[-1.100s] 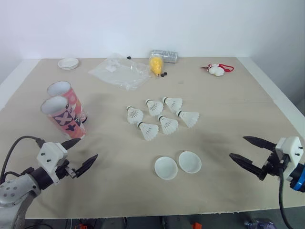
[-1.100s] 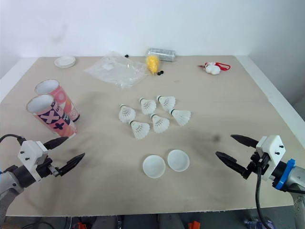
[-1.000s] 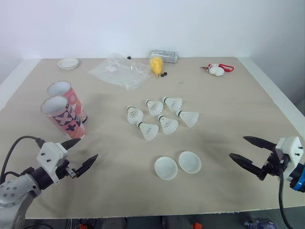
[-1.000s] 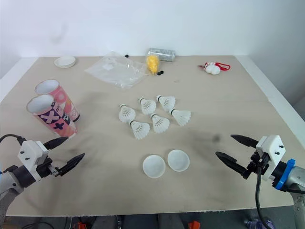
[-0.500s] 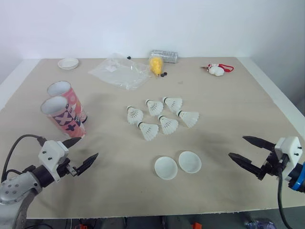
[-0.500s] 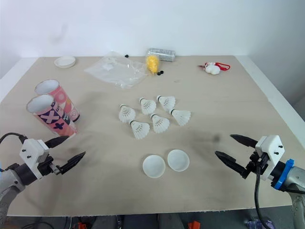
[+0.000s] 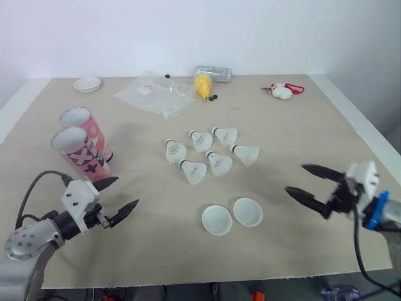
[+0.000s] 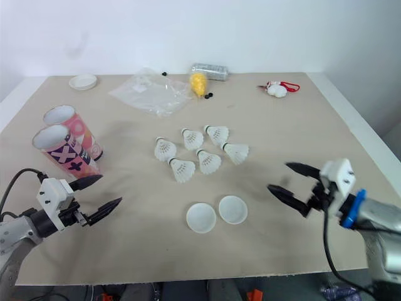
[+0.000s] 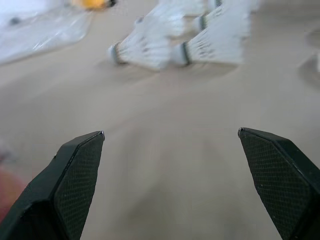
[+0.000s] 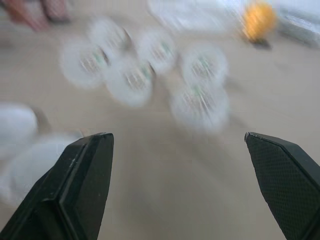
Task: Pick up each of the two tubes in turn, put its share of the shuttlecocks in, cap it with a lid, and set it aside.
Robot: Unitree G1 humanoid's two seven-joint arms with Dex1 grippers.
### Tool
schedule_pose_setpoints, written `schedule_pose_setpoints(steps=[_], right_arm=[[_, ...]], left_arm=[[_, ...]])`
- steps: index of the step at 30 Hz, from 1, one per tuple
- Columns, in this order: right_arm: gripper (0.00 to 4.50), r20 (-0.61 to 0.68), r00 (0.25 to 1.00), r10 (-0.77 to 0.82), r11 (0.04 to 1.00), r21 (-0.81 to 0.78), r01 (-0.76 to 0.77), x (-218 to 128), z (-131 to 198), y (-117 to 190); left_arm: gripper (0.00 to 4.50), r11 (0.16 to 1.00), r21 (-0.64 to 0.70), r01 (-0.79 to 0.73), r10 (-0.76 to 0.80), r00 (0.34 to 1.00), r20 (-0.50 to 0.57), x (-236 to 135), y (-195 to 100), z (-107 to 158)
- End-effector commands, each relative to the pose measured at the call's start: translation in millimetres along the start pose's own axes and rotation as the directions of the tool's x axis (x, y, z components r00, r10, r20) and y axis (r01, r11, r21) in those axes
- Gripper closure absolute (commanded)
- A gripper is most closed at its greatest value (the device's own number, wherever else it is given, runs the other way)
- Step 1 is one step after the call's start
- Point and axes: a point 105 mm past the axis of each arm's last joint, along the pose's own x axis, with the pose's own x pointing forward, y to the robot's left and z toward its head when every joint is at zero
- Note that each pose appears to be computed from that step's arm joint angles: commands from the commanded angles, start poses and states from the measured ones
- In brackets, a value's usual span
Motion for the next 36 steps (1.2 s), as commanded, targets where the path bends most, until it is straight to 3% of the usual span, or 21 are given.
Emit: schedule_pose_setpoints(steps=[1,7,10,15,22,25,32,36], right_arm=[[0.0,0.058,0.983,0.175,0.983,-0.057,-0.172,34,23,16],[0.0,0.135,0.837,0.53,0.847,-0.045,-0.529,93,54,48],[0.0,0.162,0.79,0.592,0.804,-0.042,-0.594,107,61,53],[0.0,0.141,0.803,0.578,0.816,-0.105,-0.569,122,50,42],[0.0,0.18,0.832,0.524,0.852,-0.124,-0.509,134,53,29],[0.0,0.183,0.829,0.529,0.849,-0.13,-0.513,136,49,31],[0.0,0.189,0.832,0.521,0.853,-0.147,-0.5,138,48,29],[0.0,0.188,0.841,0.507,0.861,-0.152,-0.485,136,46,27]], left_arm=[[0.03,0.998,0.052,0.029,-0.031,0.999,0.03,2,-5,9],[0.03,0.997,0.041,-0.059,0.057,0.997,0.046,-1,-1,11],[0.03,0.986,0.018,-0.164,0.164,0.986,0.044,-8,5,10],[0.03,0.909,-0.012,-0.417,0.417,0.909,0.025,-30,14,9],[0.03,0.688,-0.074,-0.722,0.722,0.691,-0.033,-63,19,2],[0.03,0.614,-0.127,-0.779,0.777,0.624,-0.078,-66,21,-8],[0.03,0.564,-0.223,-0.795,0.791,0.598,-0.128,-45,31,-21],[0.03,0.544,-0.194,-0.816,0.808,0.572,-0.142,-41,48,-29]])
